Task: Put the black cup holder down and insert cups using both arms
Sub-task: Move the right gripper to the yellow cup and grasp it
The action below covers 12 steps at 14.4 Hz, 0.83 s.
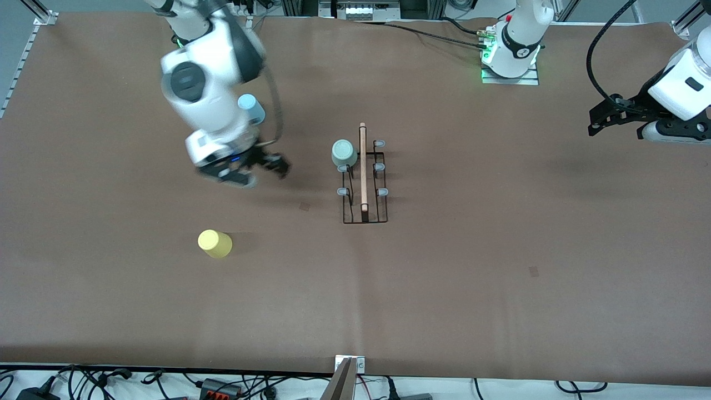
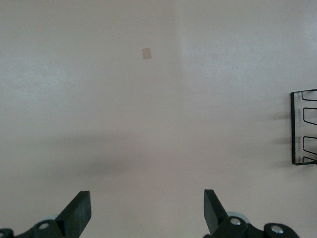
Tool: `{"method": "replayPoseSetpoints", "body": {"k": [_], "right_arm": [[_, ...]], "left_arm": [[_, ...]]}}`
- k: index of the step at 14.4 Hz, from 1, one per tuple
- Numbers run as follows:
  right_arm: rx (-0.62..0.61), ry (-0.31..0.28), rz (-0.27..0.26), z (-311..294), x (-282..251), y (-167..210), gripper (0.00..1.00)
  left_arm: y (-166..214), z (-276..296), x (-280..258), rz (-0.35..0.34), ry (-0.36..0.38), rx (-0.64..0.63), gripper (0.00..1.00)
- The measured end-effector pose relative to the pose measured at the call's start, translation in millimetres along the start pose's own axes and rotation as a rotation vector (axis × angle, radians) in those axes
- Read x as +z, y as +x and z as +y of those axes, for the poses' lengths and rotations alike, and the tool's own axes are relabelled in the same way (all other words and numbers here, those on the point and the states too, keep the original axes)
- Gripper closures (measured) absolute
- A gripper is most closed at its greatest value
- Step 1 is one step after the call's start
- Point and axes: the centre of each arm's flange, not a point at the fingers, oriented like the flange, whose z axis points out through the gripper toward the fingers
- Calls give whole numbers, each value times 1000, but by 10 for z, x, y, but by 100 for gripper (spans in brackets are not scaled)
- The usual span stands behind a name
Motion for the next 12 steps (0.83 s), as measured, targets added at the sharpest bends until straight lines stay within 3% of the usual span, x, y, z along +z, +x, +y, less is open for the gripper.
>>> {"method": "replayPoseSetpoints", "body": {"k": [4, 8, 12], "right_arm": [[-146, -121, 37, 639, 281, 452, 0], [-206, -109, 46, 606, 527, 860, 0], [-236, -136, 79, 734, 962, 1157, 0]], "left_arm": [[0, 1, 1, -1, 0, 0, 0], [-1, 1, 1, -2, 0, 0, 0], [-4, 2, 2, -4, 0, -1, 0]]}}
